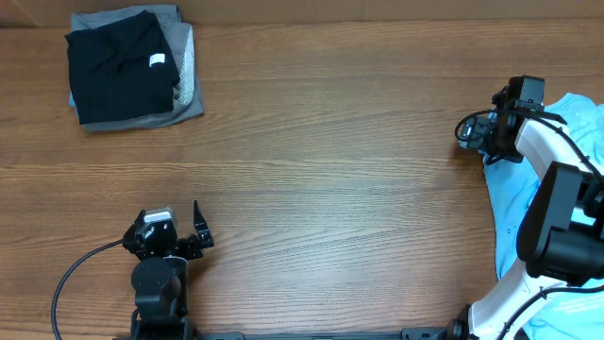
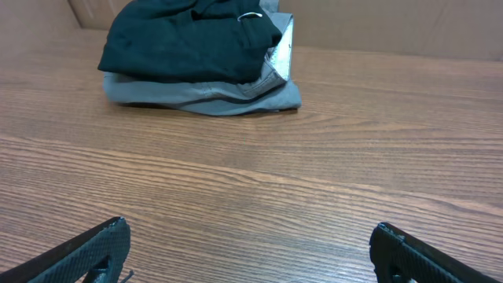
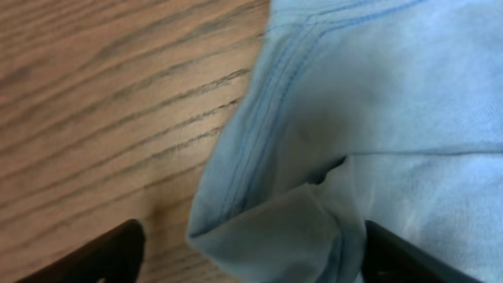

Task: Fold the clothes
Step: 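Reach the right gripper to the blue T-shirt and drag it leftward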

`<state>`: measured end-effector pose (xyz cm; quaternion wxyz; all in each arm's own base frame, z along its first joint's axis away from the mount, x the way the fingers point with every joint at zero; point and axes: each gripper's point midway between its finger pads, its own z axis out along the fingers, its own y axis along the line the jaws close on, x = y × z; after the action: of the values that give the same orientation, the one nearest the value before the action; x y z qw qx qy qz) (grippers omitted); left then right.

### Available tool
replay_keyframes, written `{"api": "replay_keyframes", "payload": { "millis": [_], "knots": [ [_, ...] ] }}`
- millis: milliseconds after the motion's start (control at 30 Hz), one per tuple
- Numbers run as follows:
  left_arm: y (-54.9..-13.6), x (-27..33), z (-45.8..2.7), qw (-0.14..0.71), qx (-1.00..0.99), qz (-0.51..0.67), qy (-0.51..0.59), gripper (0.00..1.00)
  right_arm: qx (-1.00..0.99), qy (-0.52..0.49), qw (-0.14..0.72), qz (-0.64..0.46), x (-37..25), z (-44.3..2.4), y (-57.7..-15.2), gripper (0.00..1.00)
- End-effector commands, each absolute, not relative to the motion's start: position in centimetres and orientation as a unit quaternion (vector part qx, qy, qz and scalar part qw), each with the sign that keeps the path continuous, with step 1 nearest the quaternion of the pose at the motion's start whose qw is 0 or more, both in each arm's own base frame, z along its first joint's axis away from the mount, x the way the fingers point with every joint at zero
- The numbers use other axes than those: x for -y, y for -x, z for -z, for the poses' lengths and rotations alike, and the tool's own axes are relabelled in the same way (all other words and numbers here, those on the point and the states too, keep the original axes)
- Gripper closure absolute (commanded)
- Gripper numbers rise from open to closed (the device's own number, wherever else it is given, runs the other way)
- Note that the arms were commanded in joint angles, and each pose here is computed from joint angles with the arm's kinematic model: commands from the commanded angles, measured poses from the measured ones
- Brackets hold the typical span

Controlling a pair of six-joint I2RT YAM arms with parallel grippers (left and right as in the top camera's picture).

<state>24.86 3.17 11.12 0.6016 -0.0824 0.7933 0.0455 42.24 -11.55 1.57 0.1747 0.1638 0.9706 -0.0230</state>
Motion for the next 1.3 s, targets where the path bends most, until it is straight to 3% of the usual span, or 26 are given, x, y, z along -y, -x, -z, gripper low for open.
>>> {"api": "replay_keyframes", "payload": {
  "millis": [0,267,500,867,1267],
  "knots": [
    [-24.8,-3.4,-11.0,0.600,-0.794,-0.057,0.078,0.00,-0.968,-0.164,0.187,0.027,12.0,-2.3,-43.0,0.34],
    [-24.8,-3.4,-11.0,0.600,-0.794,-0.057,0.078,0.00,-0.969,-0.164,0.185,0.026,11.9,-2.2,-42.9,0.95],
    [-24.8,-3.4,-11.0,0.600,-0.794,-0.057,0.078,0.00,-0.966,-0.174,0.192,0.024,11.9,-3.1,-43.0,0.96],
    [-24.8,-3.4,-11.0,0.600,-0.794,-0.057,0.078,0.00,-0.939,-0.162,0.299,-0.052,9.2,-12.8,-44.4,0.96],
    [-24.8,-3.4,-11.0,0.600,-0.794,-0.057,0.078,0.00,-0.903,-0.039,0.389,-0.179,-5.2,-22.8,-45.4,0.96]
  ]
}}
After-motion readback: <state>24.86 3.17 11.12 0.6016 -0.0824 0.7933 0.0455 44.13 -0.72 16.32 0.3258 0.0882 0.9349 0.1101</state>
